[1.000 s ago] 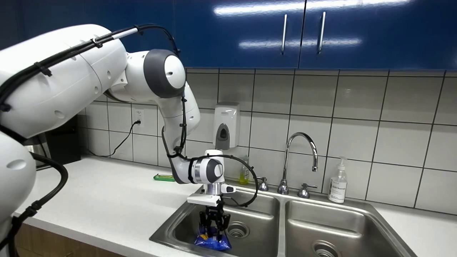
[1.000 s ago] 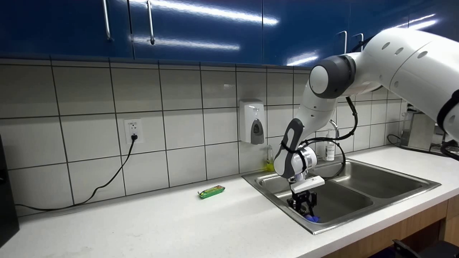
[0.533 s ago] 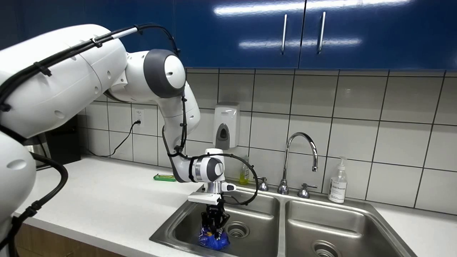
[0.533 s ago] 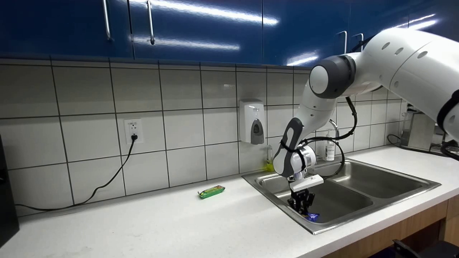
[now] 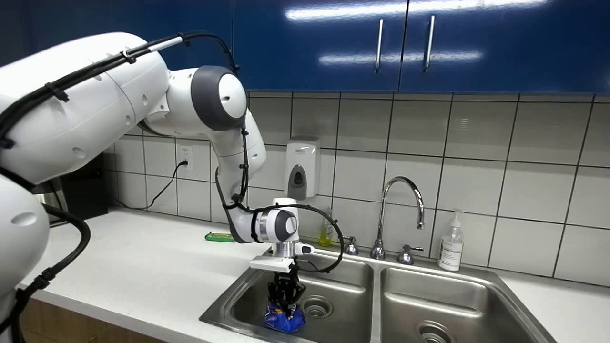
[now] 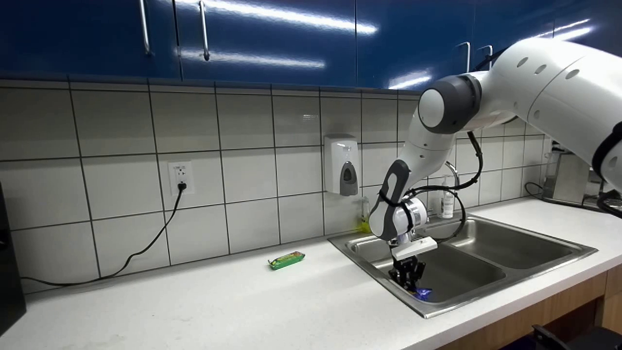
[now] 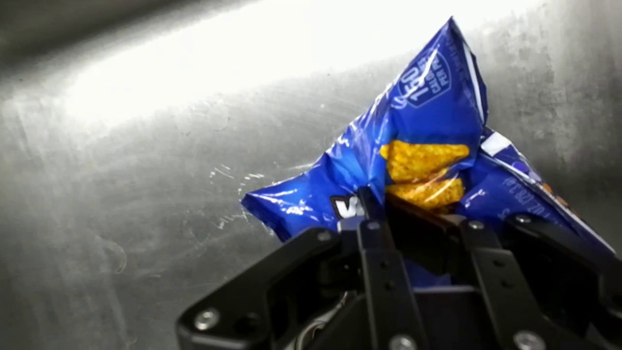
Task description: Remove the blue snack packet from the sink
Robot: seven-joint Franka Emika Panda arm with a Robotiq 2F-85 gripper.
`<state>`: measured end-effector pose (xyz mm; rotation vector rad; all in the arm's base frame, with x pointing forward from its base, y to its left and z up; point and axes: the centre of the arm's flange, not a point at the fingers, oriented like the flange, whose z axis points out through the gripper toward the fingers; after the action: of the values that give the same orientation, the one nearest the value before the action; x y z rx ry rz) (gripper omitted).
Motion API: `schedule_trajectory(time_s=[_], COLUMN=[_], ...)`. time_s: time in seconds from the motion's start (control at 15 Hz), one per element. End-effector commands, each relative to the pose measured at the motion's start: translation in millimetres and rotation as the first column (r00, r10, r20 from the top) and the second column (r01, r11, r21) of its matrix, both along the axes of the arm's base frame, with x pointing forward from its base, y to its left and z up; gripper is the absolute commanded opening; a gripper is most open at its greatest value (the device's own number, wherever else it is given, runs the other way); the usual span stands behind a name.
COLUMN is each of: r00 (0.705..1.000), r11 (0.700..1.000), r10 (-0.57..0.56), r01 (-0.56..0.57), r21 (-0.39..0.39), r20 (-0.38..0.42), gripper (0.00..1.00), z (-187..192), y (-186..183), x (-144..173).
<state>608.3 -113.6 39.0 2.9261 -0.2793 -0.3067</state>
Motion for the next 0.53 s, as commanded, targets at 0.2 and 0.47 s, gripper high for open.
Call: schedule_trajectory(time_s=[0.2, 0.47], r00=[0.999, 0.999], r11=[1.0, 1.0], r10=[-0.024, -0.027], r01=[0.024, 0.027], r21=[-0.004, -0.006], r20=[0.029, 0.046], gripper=[0.01, 0.01], z=[14, 24], y=[-4, -10], x=[6, 8])
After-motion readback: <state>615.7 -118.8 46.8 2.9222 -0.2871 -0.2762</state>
